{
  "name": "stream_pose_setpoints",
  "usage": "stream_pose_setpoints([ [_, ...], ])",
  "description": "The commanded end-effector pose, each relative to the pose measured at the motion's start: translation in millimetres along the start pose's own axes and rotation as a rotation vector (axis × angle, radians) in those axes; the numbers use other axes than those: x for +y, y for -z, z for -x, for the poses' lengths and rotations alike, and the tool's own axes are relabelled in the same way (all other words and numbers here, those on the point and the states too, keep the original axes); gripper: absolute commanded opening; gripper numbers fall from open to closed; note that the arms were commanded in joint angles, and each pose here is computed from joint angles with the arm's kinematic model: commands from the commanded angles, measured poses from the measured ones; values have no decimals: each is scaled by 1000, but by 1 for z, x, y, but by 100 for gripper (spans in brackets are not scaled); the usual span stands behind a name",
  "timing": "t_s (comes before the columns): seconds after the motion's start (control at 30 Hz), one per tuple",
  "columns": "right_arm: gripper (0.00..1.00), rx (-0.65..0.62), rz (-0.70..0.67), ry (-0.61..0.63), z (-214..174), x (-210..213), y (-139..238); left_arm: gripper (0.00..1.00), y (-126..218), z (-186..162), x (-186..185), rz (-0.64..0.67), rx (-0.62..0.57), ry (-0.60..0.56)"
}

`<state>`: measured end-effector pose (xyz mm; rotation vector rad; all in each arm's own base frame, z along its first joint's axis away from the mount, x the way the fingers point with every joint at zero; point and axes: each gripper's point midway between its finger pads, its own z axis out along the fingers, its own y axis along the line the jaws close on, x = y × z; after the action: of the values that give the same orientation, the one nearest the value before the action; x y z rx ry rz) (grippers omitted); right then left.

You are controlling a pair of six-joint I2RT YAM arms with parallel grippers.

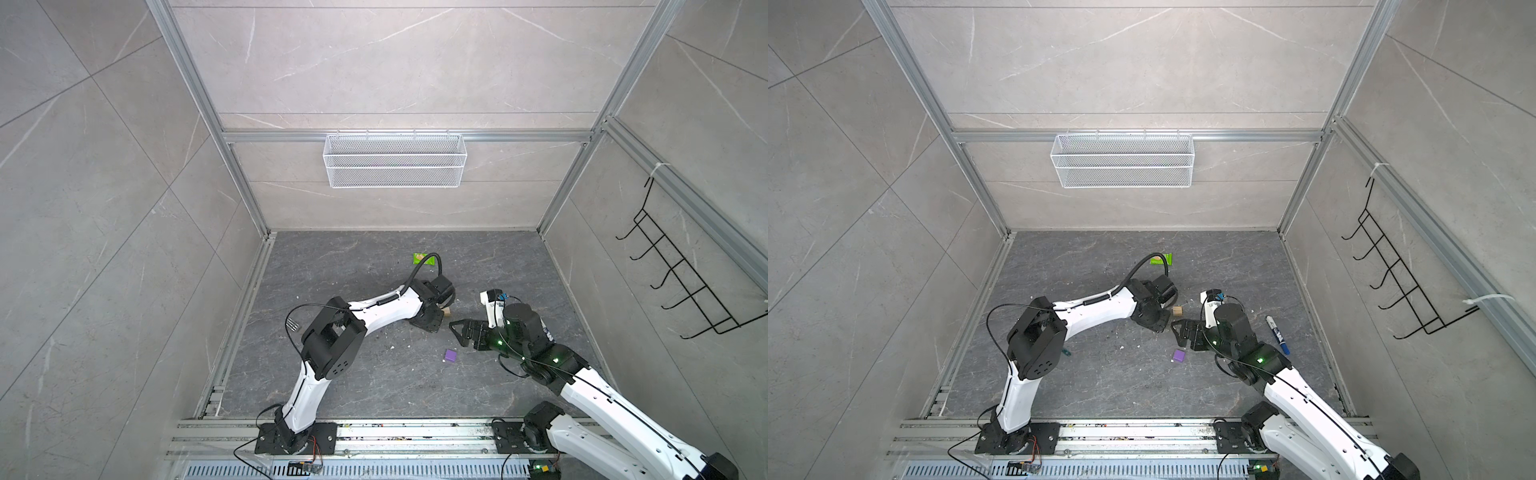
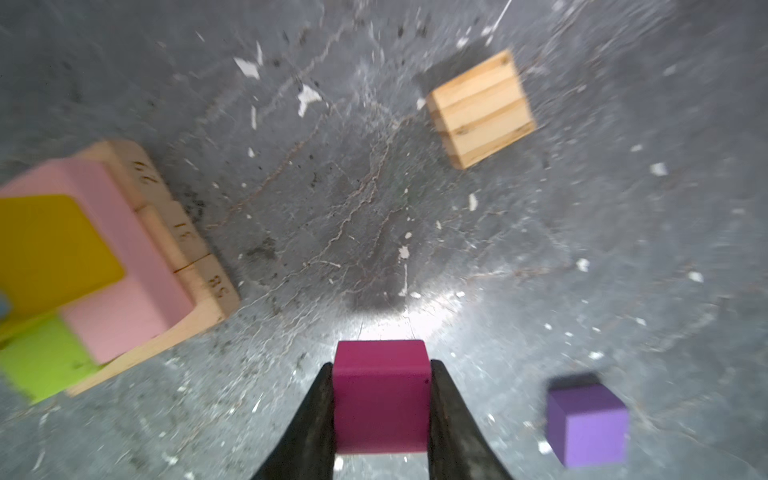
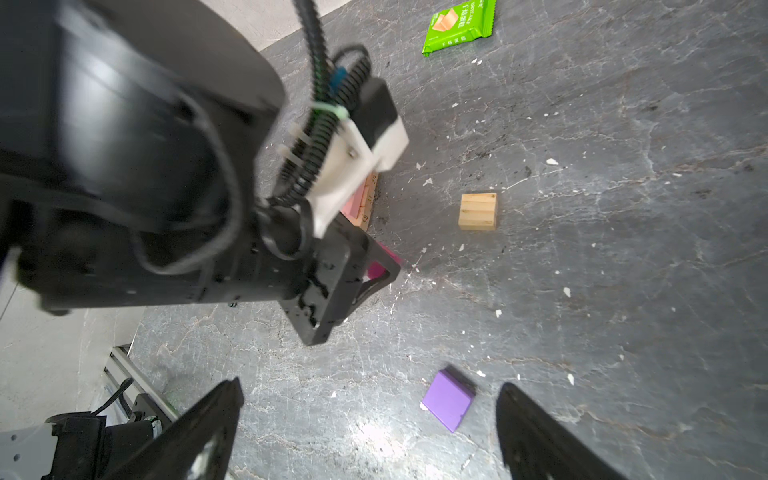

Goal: Build the wood block tower
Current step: 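Lift the magenta cube and carry it above the stack with the left gripper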

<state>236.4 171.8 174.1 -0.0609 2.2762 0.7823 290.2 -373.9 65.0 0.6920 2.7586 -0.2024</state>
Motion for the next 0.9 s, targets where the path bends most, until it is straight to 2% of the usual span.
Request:
stream_pose_setpoints([
  [0.0, 96, -21, 4, 3, 8, 4, 6, 23, 45, 19, -2, -14, -83, 27],
  [0.37, 96, -5, 42, 28, 7, 11, 5, 22, 82, 34, 18, 58, -127, 118],
  [0.6, 96, 23, 93, 54, 2, 20, 2, 22, 88, 38, 44, 59, -107, 231],
  [0.87, 95, 50, 116, 56, 0, 24, -2, 22, 91, 47, 72, 65, -110, 309],
])
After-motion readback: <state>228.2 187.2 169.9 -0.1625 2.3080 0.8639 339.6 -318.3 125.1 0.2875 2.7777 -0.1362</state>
